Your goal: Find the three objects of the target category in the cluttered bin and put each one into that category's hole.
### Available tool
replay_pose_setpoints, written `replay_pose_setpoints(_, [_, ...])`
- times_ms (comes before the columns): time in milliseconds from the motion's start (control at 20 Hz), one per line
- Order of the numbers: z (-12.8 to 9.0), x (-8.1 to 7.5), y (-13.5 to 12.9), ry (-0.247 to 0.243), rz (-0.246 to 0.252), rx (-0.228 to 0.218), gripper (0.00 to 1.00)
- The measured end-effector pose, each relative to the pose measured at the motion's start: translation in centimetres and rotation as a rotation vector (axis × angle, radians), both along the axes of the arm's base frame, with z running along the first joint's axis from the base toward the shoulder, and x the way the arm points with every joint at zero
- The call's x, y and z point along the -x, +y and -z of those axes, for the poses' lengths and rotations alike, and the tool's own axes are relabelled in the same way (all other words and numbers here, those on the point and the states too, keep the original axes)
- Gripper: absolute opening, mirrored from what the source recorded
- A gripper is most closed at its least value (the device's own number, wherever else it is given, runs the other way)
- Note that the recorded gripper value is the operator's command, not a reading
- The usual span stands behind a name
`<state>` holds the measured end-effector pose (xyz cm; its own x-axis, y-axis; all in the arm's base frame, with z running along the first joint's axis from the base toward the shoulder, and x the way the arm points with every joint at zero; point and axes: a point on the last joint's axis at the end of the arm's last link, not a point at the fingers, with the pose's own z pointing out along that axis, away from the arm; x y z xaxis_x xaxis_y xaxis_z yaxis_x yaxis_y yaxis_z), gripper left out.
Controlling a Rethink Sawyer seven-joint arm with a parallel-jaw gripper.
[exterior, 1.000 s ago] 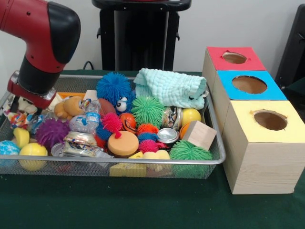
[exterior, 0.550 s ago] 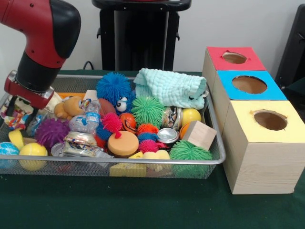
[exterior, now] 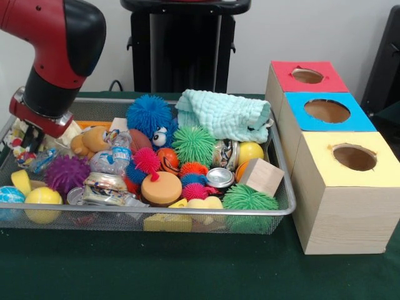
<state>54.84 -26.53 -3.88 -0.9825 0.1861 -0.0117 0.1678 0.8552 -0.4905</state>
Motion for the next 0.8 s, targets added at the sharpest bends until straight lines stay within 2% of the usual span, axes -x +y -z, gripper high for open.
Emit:
replay_pose_setpoints(250, [-0.2,-0.3,0.1,-0.006,0.016,-0.005,0.00])
replay_pose_setpoints(450, [-1.3,-0.9,0.5,-0.024,0.020,-0.003,0.00])
replay_pose_setpoints(600, [-3.1,-1.3,1.1,-0.043,0.027,-0.005,0.00])
replay_pose_setpoints(650, [-4.7,-1.5,1.8,-0.060,0.031,-0.006,0.00])
replay_pose_setpoints(800, [-6.0,-1.8,2.4,-0.076,0.031,-0.005,0.00])
